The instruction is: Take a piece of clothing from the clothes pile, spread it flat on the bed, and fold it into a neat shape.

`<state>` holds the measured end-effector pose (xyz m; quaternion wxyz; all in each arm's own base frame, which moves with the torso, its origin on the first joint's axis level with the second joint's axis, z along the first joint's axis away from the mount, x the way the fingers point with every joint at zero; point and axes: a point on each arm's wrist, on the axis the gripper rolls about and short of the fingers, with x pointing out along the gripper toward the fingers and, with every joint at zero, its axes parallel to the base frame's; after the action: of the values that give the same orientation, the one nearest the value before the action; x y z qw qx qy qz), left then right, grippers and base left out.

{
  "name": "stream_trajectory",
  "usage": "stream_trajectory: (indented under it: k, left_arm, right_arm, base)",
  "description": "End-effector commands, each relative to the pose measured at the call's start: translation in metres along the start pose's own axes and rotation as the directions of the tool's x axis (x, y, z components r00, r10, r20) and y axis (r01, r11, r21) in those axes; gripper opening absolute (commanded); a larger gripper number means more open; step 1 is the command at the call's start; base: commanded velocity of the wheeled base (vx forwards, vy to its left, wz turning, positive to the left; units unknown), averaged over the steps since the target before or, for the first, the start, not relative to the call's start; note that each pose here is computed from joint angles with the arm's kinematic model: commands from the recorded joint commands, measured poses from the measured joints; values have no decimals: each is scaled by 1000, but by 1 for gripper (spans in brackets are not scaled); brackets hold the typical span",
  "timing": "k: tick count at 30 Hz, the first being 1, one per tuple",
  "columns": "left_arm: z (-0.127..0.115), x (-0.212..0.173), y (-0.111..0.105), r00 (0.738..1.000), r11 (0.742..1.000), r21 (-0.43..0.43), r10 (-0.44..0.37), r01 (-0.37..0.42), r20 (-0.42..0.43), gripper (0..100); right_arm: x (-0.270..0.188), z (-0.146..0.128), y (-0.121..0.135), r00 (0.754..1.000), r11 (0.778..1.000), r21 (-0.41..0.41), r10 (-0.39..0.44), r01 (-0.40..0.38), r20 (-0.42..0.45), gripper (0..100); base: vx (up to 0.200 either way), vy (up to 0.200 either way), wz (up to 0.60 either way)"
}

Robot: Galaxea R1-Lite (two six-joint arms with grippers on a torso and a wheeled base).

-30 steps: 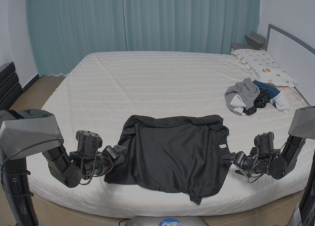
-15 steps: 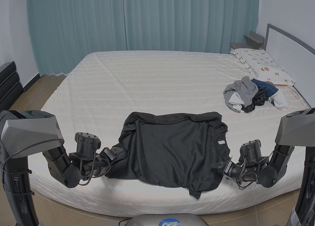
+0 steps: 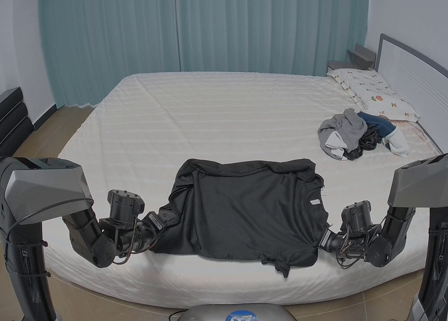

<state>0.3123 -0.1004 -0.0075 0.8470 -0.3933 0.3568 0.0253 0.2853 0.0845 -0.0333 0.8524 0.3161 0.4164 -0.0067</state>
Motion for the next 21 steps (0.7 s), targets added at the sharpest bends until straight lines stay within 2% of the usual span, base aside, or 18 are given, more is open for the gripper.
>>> stream_trajectory:
  k: [1,8,21]
  left_arm:
    - [-2,2,3,1000,1000,11,14,-14,-8,100]
    - [-5,2,3,1000,1000,16,19,-18,-18,100]
    - [-11,2,5,999,998,50,34,-32,-39,100]
  right_arm:
    - [-19,22,-14,999,1000,26,1,-2,42,0]
    - [-38,47,-29,995,997,37,64,-67,71,0]
    - [-44,79,-30,976,992,41,109,-119,189,0]
  base:
    - [0,0,0]
    - [0,0,0]
    - [0,0,0]
